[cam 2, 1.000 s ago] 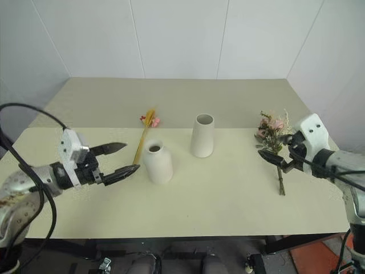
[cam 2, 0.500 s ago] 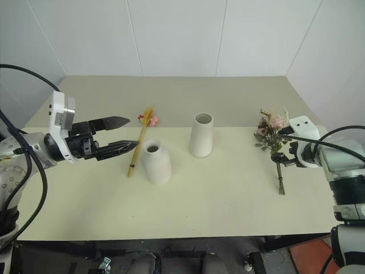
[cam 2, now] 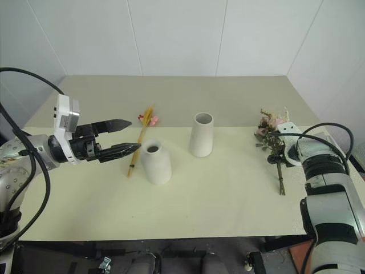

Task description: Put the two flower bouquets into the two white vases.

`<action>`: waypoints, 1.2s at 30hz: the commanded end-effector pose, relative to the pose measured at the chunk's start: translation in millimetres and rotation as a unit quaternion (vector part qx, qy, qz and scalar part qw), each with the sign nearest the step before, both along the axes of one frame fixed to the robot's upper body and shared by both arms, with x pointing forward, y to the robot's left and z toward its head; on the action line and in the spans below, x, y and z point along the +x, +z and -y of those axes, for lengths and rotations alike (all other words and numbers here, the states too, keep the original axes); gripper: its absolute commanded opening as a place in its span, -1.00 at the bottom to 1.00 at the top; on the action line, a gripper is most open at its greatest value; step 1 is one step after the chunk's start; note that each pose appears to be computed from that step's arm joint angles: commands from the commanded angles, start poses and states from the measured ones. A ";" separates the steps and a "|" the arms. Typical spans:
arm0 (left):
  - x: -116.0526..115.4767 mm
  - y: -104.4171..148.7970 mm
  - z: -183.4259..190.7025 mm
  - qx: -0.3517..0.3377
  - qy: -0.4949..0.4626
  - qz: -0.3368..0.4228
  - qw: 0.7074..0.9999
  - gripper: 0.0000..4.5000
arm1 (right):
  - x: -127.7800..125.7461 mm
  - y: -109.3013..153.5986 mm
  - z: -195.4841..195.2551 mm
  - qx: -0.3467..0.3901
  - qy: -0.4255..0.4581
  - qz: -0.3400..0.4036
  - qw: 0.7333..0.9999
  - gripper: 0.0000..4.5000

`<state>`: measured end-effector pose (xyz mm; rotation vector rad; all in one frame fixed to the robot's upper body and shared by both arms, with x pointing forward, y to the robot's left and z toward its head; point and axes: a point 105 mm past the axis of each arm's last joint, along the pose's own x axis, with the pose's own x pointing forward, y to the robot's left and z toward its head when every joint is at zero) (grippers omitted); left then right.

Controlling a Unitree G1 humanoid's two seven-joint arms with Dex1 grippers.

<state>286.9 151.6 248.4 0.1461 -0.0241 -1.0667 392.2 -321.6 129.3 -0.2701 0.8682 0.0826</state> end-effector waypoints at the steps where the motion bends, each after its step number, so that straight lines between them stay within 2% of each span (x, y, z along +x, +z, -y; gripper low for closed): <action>1: -5.5 11.6 0.3 0.000 -0.001 0.031 1.000 1.00 | 2.9 9.1 3.3 -0.002 0.000 0.011 1.000 -0.44; 4: -4.4 12.1 0.0 -0.002 0.000 0.031 1.000 1.00 | 3.5 7.9 3.2 0.002 -0.004 0.012 1.000 -0.87; 8: -2.2 12.3 0.4 -0.002 -0.001 0.030 1.000 1.00 | 10.9 26.6 3.9 0.024 -0.040 0.059 0.997 -0.89; 11: -0.5 12.2 0.6 -0.003 -0.002 0.028 1.000 1.00 | 21.9 60.7 4.9 0.059 -0.080 0.155 0.983 -0.89; 14: 1.2 11.0 -0.5 -0.003 -0.001 0.023 1.000 1.00 | 27.6 107.8 -2.8 0.089 -0.070 0.297 0.948 -0.89; 16: 2.3 10.6 -1.7 -0.003 0.000 0.021 1.000 1.00 | 24.1 129.5 -11.1 0.093 -0.052 0.365 0.925 -0.89; 18: 4.4 10.0 -2.4 -0.002 0.001 0.018 1.000 1.00 | 15.8 165.9 -32.9 0.150 -0.020 0.459 0.875 -0.89; 19: 5.3 9.6 -2.7 -0.001 0.001 0.016 1.000 1.00 | 9.2 180.1 -44.1 0.178 0.002 0.490 0.853 -0.89; 23: 8.5 8.3 -2.7 0.003 -0.002 0.011 1.000 1.00 | -11.6 212.4 -91.4 0.243 0.090 0.548 0.795 -0.89; 29: 11.3 6.0 -2.6 0.007 -0.004 0.006 1.000 1.00 | -43.5 238.5 -158.4 0.288 0.205 0.595 0.722 -0.89; 32: 12.0 5.2 -3.5 0.009 -0.004 0.005 1.000 1.00 | -48.5 238.4 -177.7 0.295 0.234 0.597 0.709 -0.89; 36: 13.8 5.9 -3.7 0.010 -0.003 0.007 1.000 1.00 | -38.5 231.4 -195.1 0.298 0.241 0.593 0.708 -0.89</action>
